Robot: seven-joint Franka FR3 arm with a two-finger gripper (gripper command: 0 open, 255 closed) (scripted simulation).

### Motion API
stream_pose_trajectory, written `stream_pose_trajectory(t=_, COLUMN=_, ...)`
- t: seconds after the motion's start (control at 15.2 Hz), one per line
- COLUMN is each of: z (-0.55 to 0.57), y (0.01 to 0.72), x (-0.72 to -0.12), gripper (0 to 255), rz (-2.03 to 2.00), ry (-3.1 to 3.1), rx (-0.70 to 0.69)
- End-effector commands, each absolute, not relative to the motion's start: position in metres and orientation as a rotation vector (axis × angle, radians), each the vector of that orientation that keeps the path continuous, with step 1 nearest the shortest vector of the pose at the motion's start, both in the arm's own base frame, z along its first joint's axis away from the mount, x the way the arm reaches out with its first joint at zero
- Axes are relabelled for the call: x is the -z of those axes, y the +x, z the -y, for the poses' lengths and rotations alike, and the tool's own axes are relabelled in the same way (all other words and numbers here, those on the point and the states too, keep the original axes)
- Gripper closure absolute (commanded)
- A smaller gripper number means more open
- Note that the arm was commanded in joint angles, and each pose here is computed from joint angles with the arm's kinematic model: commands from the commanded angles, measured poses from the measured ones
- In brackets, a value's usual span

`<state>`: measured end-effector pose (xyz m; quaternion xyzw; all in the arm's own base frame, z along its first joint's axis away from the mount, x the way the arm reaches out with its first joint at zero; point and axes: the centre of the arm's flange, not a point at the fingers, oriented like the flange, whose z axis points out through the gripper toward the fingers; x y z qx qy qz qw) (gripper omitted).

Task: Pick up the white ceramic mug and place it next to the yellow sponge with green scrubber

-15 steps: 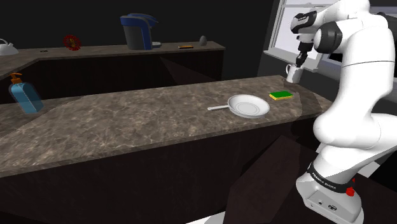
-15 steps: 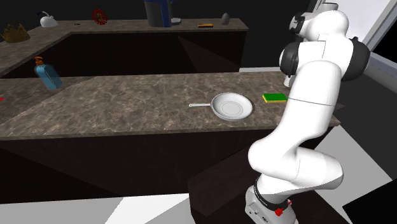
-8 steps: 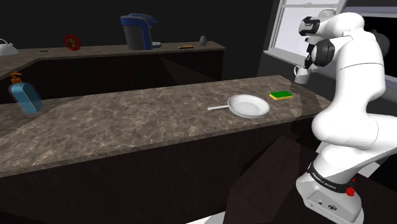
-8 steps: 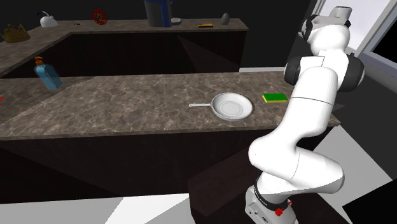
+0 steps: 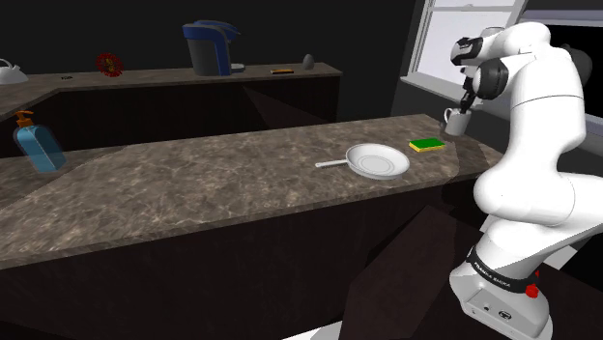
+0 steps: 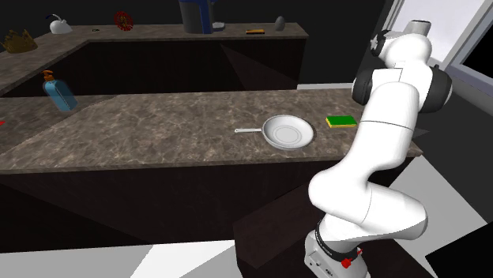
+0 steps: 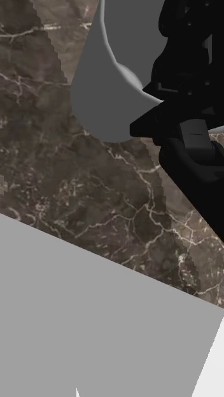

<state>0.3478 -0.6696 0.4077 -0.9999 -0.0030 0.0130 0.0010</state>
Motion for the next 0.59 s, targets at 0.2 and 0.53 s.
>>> stream_pose_trajectory(t=0.2, z=0.671, y=0.348, x=-0.382, gripper=255, rz=0.01, ry=-3.14, rx=-0.04)
stream_pose_trajectory(t=0.53, z=0.671, y=0.348, x=-0.373, gripper=255, rz=0.01, ry=-3.14, rx=-0.04)
